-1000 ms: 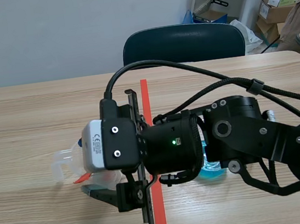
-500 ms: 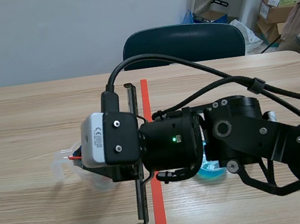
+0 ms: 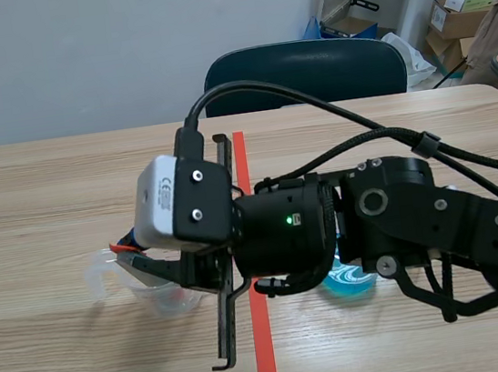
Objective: Do the redox reaction experiment
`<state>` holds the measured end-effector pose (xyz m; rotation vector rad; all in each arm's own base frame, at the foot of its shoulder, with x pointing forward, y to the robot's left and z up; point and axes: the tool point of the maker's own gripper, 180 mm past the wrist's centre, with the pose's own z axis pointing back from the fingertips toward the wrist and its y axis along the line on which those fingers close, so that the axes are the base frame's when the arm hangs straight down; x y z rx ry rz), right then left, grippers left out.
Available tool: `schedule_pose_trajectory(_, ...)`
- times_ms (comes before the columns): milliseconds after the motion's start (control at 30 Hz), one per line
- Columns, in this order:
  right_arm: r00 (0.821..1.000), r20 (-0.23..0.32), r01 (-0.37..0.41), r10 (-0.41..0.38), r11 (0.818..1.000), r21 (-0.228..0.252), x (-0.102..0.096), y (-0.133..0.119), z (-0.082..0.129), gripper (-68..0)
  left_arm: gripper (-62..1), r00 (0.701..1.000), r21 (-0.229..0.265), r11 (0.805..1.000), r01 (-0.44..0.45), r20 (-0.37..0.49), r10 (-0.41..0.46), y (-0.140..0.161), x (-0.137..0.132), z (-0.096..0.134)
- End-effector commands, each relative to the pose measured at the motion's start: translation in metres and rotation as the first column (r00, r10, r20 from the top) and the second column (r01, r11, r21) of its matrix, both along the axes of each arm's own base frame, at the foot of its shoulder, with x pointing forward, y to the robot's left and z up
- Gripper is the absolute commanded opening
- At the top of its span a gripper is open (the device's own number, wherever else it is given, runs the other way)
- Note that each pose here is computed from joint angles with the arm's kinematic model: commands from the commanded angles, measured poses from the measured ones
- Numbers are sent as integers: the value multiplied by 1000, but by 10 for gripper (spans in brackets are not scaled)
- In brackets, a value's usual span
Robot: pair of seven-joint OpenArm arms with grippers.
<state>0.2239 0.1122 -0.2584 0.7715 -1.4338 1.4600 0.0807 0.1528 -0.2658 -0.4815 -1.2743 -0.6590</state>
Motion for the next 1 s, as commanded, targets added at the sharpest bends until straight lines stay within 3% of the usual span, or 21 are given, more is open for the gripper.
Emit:
schedule_pose_trajectory(0, 999, 30, 28, -29, 999, 35, 20, -2, 22, -669, 14, 1000, -28, 1000, -4, 18, 5, -3, 2, 7)
schedule_pose_trajectory(100, 998, -11, 59, -59, 997, 48, 33, -2, 34, -669, 14, 1000, -28, 1000, -4, 18, 5, -3, 2, 7)
schedule_pose_trajectory(533, 985, -141, 100, -102, 995, -22, 56, 2, 62, -669, 14, 1000, -28, 1000, -8, 16, 8, -3, 2, 7)
schedule_pose_trajectory(733, 980, -162, 117, -120, 993, -26, 58, 1, 86, -669, 14, 1000, -27, 1000, -8, 14, 8, -3, 2, 7)
schedule_pose_trajectory(967, 981, -134, 136, -137, 991, -15, 56, -3, 121, -669, 14, 1000, -26, 1000, -8, 13, 8, -3, 2, 7)
